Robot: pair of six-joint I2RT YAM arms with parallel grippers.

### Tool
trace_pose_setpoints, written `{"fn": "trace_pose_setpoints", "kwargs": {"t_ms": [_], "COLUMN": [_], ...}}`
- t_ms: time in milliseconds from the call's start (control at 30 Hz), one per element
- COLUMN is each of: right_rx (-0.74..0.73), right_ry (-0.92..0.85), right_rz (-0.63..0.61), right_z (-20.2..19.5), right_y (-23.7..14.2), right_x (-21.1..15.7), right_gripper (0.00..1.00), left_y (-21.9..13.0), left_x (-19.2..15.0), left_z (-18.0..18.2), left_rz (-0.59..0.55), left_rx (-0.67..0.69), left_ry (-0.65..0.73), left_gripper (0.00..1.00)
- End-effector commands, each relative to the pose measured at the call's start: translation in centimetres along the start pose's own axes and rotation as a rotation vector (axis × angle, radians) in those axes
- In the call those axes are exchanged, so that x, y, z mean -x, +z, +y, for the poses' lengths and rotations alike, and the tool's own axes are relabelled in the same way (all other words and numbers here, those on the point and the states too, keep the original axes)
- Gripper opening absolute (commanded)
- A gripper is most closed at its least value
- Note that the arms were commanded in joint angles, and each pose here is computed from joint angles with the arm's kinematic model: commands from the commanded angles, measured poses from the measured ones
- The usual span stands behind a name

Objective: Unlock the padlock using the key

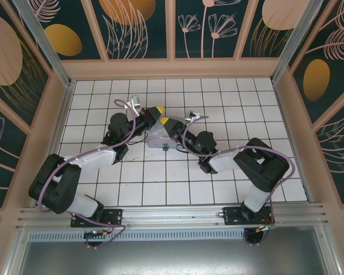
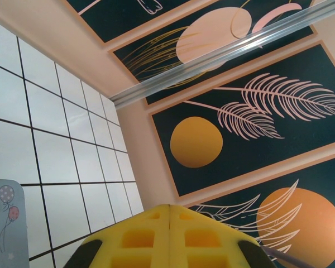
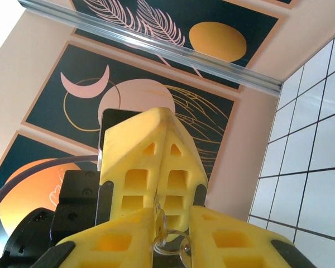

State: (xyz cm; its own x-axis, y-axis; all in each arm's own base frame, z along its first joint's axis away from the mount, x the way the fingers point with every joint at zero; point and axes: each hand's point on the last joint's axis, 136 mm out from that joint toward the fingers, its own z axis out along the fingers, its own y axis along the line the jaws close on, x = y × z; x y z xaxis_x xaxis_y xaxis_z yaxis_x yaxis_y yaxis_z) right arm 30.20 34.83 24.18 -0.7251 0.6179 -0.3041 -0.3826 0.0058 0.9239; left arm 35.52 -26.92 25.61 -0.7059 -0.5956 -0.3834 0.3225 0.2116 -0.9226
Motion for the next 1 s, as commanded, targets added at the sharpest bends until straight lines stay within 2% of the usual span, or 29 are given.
{"fn": "trace_pose_setpoints", "kwargs": {"t_ms": [0, 267, 433, 567, 633, 833, 967], "right_rx": [0.073, 0.073, 0.073, 0.070, 0.064, 0.057, 0.055], "right_ry": [-0.004, -0.004, -0.006, -0.006, -0.005, -0.001, 0.000], "right_rz": [-0.011, -0.022, -0.025, -0.024, -0.023, -0.020, -0.017], "right_z": [1.72, 1.71, 1.77, 1.67, 1.52, 1.25, 1.12], "right_y": [0.28, 0.15, 0.18, 0.20, 0.17, 0.11, 0.03], "right_x": [0.12, 0.62, 0.83, 0.85, 0.83, 0.82, 0.74], "right_gripper": [0.20, 0.17, 0.22, 0.20, 0.18, 0.00, 0.00], "left_y": [-0.04, -0.31, -0.54, -0.57, -0.60, -0.57, -0.54], "left_x": [0.39, 0.23, 0.17, 0.14, 0.13, 0.25, 0.25], "left_z": [-0.12, 0.14, 0.21, 0.21, 0.21, 0.03, 0.03], "left_rz": [-0.017, -0.018, -0.021, -0.020, -0.020, -0.023, -0.022], "left_rx": [-0.007, -0.001, 0.002, 0.003, 0.002, -0.001, 0.001], "left_ry": [0.028, 0.029, 0.029, 0.029, 0.028, 0.026, 0.030], "left_gripper": [0.00, 0.00, 0.00, 0.00, 0.00, 0.00, 0.00]}}
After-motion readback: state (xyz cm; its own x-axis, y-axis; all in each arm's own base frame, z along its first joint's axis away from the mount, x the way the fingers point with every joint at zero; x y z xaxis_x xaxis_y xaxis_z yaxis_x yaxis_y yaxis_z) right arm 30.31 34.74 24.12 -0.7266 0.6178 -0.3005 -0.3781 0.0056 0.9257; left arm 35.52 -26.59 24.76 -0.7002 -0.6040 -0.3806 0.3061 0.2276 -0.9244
